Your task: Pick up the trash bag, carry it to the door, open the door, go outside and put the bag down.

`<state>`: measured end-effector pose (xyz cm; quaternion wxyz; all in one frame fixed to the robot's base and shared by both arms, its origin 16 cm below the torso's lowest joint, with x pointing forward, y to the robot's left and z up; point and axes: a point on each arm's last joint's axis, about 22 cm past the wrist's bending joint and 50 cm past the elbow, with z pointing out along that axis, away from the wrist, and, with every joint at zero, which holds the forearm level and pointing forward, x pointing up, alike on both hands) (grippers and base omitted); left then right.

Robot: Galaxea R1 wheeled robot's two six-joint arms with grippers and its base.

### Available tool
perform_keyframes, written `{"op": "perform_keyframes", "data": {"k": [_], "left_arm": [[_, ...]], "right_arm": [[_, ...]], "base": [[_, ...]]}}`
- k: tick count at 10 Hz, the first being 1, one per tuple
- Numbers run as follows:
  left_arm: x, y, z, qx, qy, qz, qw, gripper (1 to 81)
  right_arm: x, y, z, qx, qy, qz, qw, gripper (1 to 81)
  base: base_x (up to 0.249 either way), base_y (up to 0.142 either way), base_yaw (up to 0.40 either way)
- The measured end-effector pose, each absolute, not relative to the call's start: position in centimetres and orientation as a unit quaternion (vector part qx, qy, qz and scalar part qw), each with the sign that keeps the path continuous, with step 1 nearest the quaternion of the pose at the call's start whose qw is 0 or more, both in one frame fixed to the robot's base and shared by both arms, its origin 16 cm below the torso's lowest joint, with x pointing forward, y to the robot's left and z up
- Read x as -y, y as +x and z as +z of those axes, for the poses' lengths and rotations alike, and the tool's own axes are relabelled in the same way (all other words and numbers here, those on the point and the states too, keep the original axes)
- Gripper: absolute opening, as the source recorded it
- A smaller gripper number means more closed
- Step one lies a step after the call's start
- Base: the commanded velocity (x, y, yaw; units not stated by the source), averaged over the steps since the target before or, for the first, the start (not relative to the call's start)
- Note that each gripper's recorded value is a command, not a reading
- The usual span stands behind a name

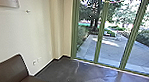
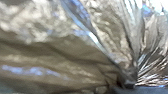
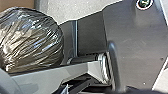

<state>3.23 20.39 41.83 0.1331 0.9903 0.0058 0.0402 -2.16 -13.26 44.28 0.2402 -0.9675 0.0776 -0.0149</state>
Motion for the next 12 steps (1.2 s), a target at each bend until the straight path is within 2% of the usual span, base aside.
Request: {"op": "perform_keyframes", "data": {"k": [12], "left_arm": [[-20.35,3.22,41.83,-0.006,0.99,0.04,0.133,1.0]], "right_arm": [[13.41,-2.35,43.6,-0.076,-0.971,-0.016,0.225,81.1]], "base": [[0.0,0.0,-0.323]]}}
